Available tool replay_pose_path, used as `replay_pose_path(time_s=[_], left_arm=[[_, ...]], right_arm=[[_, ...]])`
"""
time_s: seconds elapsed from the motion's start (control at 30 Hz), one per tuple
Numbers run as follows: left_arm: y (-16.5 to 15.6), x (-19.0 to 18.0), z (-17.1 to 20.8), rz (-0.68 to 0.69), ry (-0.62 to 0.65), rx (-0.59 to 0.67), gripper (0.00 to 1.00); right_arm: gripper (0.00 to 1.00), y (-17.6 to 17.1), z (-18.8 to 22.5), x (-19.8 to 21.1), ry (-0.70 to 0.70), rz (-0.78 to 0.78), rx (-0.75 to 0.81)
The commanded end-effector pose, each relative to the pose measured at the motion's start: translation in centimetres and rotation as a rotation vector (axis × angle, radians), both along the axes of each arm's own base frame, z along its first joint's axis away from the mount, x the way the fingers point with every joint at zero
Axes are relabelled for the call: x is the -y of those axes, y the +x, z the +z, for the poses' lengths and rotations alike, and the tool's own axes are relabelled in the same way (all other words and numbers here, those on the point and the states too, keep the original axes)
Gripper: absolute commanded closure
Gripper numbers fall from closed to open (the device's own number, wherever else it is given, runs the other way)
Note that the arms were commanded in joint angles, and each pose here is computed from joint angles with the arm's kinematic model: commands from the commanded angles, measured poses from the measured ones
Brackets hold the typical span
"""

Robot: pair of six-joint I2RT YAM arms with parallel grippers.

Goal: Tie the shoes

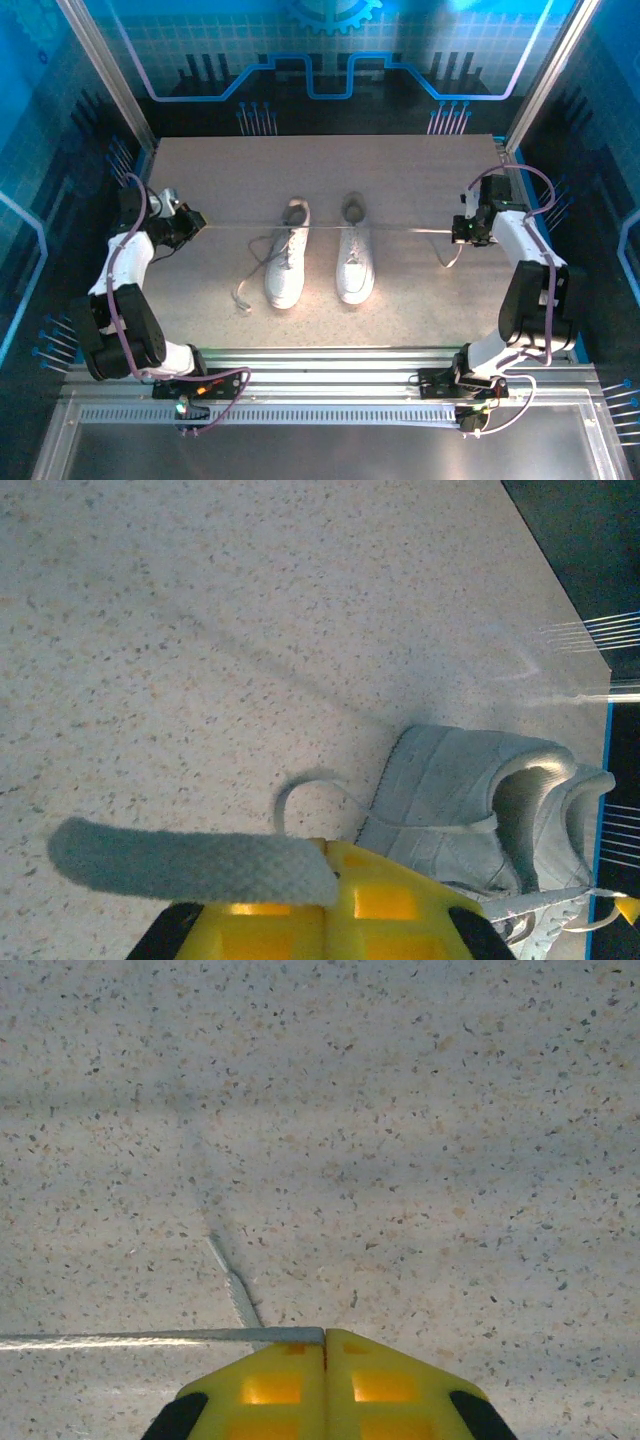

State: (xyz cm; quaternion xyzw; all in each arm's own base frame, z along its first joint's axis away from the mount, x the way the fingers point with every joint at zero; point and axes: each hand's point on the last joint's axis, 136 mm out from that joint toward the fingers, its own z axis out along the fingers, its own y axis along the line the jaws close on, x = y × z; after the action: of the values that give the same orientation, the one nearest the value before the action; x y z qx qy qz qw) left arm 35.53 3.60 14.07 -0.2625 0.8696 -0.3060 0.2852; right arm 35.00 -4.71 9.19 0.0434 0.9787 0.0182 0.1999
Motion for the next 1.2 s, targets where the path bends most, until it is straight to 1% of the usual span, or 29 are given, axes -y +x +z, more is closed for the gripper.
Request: replay_pose_path(time_s=[0.0, 0.07, 0.13, 0.23, 0.3, 0.43, 0.5, 0.63, 0.73, 0.77, 0.8, 0.83, 0.87, 0.93, 0.97, 1.07, 1.1, 1.17], left_arm=[[-1.7, -2.2, -1.6, 0.065, -0.003, -0.058, 1.00], [-2.5, -2.5, -2.1, 0.082, -0.030, -0.076, 1.00], [-3.0, -2.1, -2.2, 0.080, -0.036, -0.082, 1.00], [-3.4, -0.1, -1.8, 0.055, -0.019, -0.060, 1.00], [-3.7, 2.6, -1.9, 0.012, -0.007, -0.054, 1.00], [-4.9, 8.4, -1.3, -0.094, 0.022, -0.021, 1.00], [-6.3, 11.0, -1.1, -0.143, 0.062, -0.011, 1.00], [-9.5, 14.4, -0.7, -0.223, 0.104, 0.021, 1.00], [-12.1, 17.2, -0.8, -0.334, 0.171, 0.050, 1.00], [-13.0, 18.2, -1.0, -0.386, 0.202, 0.058, 0.98], [-13.8, 18.8, -1.4, -0.432, 0.245, 0.054, 0.90], [-14.4, 18.9, -1.8, -0.460, 0.290, 0.044, 0.80], [-14.9, 18.9, -2.1, -0.499, 0.334, 0.036, 0.72], [-15.0, 18.3, -1.5, -0.535, 0.409, 0.041, 0.63], [-14.8, 18.1, -0.5, -0.556, 0.450, 0.072, 0.59], [-13.5, 18.4, 3.3, -0.646, 0.555, 0.232, 0.44], [-12.9, 18.8, 4.7, -0.682, 0.585, 0.298, 0.41], [-11.6, 20.2, 6.5, -0.762, 0.639, 0.424, 0.41]], right_arm=[[1.00, 0.7, 1.1, 2.3, -0.063, -0.042, 0.025], [1.00, 0.9, 1.2, 1.1, -0.003, -0.031, 0.052], [1.00, 0.9, 1.0, -0.2, 0.005, 0.000, 0.047], [1.00, 0.8, 1.1, -2.9, 0.034, 0.069, 0.064], [1.00, 0.6, 1.2, -4.8, 0.060, 0.107, 0.075], [1.00, -0.1, 1.7, -7.1, 0.061, 0.151, 0.090], [1.00, -0.7, 1.7, -8.4, 0.070, 0.186, 0.089], [1.00, -2.2, 1.3, -10.1, 0.096, 0.222, 0.073], [1.00, -3.2, 1.0, -11.4, 0.111, 0.251, 0.064], [1.00, -3.5, 0.8, -11.7, 0.112, 0.258, 0.059], [1.00, -3.8, 0.7, -12.1, 0.113, 0.267, 0.052], [0.96, -4.0, 0.6, -12.3, 0.113, 0.275, 0.048], [0.88, -4.1, 0.6, -12.4, 0.111, 0.279, 0.046], [0.73, -4.3, 0.9, -12.6, 0.109, 0.287, 0.055], [0.66, -4.3, 1.3, -12.6, 0.110, 0.289, 0.065], [0.54, -4.3, 2.8, -12.6, 0.108, 0.297, 0.107], [0.52, -4.3, 3.4, -12.7, 0.106, 0.300, 0.124], [0.51, -4.3, 4.3, -12.8, 0.114, 0.305, 0.156]])
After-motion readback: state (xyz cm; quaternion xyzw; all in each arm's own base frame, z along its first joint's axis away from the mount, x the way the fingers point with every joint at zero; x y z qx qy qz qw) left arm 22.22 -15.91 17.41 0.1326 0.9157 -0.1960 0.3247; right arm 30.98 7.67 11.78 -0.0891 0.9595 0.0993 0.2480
